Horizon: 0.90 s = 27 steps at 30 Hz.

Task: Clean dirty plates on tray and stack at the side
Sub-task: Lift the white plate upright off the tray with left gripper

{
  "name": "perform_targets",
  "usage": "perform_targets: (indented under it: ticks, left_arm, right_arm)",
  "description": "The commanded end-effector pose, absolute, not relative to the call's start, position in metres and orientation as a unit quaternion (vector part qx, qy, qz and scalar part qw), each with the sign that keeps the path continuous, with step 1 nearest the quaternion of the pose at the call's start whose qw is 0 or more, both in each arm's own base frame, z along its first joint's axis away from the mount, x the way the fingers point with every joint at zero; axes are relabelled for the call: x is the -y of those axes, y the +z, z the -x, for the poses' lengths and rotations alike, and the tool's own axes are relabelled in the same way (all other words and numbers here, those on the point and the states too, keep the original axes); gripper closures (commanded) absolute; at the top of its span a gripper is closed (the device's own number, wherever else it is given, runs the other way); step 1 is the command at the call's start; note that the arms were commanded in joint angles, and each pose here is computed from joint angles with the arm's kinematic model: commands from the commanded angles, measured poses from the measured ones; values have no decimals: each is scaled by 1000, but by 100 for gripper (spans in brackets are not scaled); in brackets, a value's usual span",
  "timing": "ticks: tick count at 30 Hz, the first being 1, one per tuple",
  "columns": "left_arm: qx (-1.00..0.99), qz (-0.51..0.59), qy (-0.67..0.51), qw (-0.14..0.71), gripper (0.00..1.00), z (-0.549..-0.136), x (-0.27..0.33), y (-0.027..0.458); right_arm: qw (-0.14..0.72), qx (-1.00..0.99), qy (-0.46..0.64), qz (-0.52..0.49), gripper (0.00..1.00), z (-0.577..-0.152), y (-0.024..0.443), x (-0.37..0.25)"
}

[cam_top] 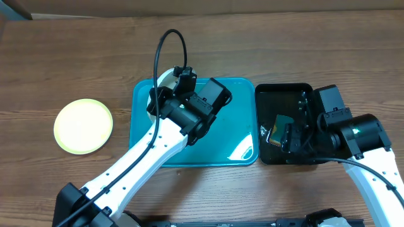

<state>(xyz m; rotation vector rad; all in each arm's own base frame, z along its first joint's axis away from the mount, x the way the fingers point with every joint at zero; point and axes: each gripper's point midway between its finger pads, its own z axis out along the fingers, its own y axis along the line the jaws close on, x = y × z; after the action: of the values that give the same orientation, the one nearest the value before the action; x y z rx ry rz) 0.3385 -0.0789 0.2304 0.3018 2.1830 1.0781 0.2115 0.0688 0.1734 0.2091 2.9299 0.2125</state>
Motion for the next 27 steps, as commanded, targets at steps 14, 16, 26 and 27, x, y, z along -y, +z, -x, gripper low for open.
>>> perform_targets:
  ticks: [14, 16, 26, 27]
  left_arm:
    - [-812, -108, 450, 356, 96, -345, 79, 245]
    - [-812, -108, 450, 356, 96, -345, 79, 245]
    - [-830, -112, 426, 343, 96, -346, 80, 235]
    - [-835, -106, 421, 338, 96, -346, 76, 232]
  right_arm:
    - [100, -990, 70, -69, 30, -211, 173, -69]
    - [100, -990, 70, -69, 30, -211, 173, -69]
    - [100, -990, 70, -68, 30, -211, 173, -69]
    - [100, -990, 70, -69, 30, -211, 173, -69]
